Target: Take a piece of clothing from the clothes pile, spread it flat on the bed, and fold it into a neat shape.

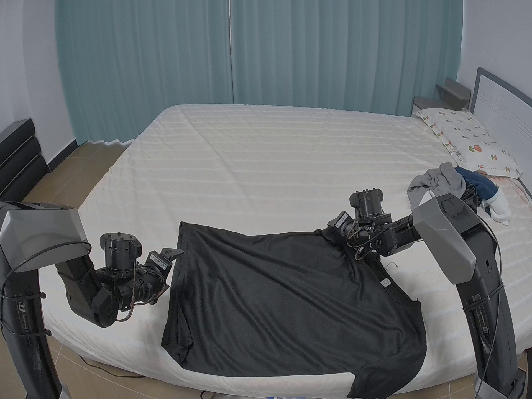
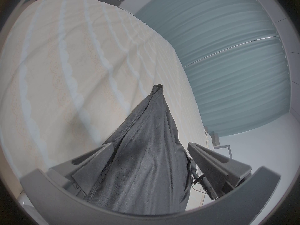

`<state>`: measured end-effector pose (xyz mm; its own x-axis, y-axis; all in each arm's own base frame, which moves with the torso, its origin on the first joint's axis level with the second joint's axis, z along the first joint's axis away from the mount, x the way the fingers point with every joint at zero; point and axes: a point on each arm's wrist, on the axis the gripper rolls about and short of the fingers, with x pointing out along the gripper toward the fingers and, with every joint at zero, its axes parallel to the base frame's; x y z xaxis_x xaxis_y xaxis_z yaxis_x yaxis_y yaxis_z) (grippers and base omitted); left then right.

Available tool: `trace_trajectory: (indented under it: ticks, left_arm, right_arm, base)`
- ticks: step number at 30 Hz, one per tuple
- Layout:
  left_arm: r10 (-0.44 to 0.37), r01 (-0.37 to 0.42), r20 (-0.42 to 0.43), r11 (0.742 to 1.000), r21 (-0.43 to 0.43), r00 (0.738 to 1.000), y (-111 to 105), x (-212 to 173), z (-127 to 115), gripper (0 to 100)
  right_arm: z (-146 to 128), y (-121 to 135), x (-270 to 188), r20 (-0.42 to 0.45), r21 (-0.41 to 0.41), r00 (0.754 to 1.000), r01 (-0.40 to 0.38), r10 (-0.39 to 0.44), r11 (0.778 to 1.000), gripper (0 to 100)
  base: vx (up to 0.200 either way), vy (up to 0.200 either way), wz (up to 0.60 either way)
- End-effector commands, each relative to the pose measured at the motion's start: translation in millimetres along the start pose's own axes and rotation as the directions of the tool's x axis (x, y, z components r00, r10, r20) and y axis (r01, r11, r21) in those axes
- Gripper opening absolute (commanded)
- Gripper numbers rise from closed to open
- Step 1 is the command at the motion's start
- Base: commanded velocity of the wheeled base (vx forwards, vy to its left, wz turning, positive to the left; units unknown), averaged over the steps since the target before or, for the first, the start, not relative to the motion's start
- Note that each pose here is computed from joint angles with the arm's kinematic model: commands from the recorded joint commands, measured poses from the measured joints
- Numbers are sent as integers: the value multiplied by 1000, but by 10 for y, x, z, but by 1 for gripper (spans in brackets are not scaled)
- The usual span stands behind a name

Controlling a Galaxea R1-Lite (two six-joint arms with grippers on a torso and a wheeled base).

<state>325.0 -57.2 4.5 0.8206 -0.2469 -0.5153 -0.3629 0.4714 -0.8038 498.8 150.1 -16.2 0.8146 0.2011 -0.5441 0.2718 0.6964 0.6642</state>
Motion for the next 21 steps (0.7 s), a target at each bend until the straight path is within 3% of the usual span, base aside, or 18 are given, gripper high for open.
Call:
trace_trajectory:
  ticks: [1, 7, 16, 17, 21]
  left_arm:
    - [2, -2, -1, 1000, 0, 1000, 8, 4, -4, 100]
    - [2, -2, -1, 1000, 0, 1000, 8, 4, -4, 100]
    - [1, -1, -1, 1000, 0, 1000, 4, 6, -3, 100]
    - [1, -1, -1, 1000, 0, 1000, 4, 6, -3, 100]
    - [1, -1, -1, 1000, 0, 1000, 4, 6, -3, 100]
  right_arm:
    - [113, 35, 42, 36, 5, 999, -24, 23, 1000, 0]
    - [249, 205, 54, 90, 0, 992, -88, 88, 996, 0]
    - [252, 181, 178, 130, -27, 986, -106, 109, 994, 0]
    - [248, 172, 193, 145, -39, 983, -107, 112, 993, 100]
    - [244, 150, 281, 253, -99, 942, -202, 221, 974, 100]
  base:
    - [0, 0, 0]
    - [0, 0, 0]
    - [0, 0, 0]
    - [0, 0, 0]
    - [0, 0, 0]
